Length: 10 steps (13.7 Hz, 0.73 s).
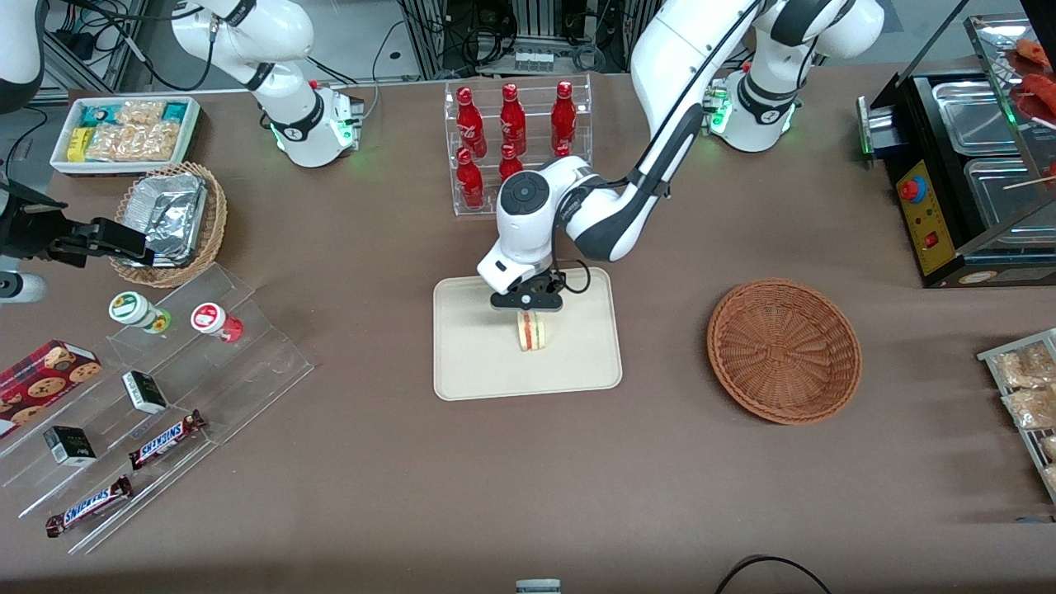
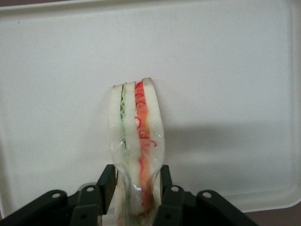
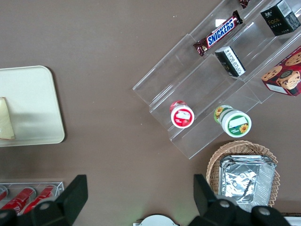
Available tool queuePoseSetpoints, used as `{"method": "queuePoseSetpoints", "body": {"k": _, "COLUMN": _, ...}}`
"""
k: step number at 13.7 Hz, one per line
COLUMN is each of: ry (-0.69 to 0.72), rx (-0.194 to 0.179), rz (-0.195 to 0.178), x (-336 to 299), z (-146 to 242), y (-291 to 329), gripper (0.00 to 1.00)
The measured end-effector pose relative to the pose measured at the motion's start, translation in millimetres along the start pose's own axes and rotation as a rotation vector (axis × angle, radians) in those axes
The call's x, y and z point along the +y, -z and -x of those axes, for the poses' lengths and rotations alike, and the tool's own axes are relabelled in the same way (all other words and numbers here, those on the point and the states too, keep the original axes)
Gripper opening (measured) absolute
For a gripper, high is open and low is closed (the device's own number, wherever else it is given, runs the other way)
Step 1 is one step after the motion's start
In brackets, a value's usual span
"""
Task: Place sandwich from basket to tray
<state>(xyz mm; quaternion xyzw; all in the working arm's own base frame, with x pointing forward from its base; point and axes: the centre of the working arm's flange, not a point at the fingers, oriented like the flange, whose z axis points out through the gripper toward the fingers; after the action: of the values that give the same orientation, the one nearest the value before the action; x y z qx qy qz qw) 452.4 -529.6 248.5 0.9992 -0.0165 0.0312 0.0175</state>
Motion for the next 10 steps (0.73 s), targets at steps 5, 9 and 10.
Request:
{"method": "queuePoseSetpoints", "body": {"k": 5, "ry": 0.077, "rx": -0.005, "rz": -0.044, "x": -18, "z": -25, "y": 81, "gripper": 0.99}}
{"method": "queuePoseSetpoints", "body": {"k": 9, "ry": 0.221, "rx": -0.015, "rz": -0.074, "x": -97, "z": -61, "y": 198, "gripper": 1.00}}
{"method": "queuePoseSetpoints", "body": {"k": 10, "ry": 0.255, "rx": -0.018, "rz": -0.073, "x": -123, "z": -69, "y": 225, "gripper": 1.00}}
